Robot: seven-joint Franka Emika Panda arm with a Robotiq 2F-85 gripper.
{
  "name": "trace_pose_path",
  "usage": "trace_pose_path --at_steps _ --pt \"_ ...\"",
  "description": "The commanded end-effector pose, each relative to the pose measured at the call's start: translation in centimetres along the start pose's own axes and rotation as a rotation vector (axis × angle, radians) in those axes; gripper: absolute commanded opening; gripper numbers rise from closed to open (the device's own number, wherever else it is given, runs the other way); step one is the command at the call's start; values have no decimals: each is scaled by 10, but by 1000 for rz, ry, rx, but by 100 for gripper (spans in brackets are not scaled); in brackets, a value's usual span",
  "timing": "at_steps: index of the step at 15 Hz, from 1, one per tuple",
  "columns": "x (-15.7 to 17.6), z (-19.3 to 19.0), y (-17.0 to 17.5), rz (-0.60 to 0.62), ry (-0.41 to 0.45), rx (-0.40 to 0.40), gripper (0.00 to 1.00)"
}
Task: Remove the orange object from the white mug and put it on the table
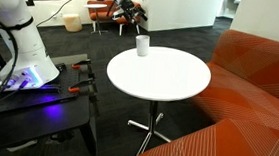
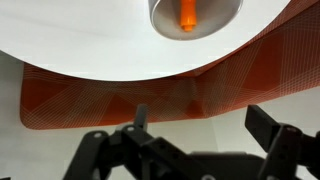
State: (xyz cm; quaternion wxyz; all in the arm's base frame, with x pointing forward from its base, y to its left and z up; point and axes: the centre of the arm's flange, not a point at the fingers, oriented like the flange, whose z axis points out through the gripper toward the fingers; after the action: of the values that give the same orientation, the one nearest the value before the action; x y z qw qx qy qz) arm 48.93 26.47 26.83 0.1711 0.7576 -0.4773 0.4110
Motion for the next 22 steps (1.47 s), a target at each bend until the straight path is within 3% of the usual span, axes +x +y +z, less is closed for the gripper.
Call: trace_pose_path --at_steps 1,9,11,14,16,19,21,22 --pt "-13 11 -14 66 -5 -28 100" --pt "-42 36 -31 74 3 -92 100" --pt "-46 37 -34 70 1 -89 74" --pt "-48 35 -34 60 -15 -73 49" --pt "-46 33 -31 63 -27 -66 39" --pt "-42 32 -28 61 -47 -63 32" --pt "-40 32 -26 54 -79 -62 38" --pt "-39 31 -26 52 -97 -72 47"
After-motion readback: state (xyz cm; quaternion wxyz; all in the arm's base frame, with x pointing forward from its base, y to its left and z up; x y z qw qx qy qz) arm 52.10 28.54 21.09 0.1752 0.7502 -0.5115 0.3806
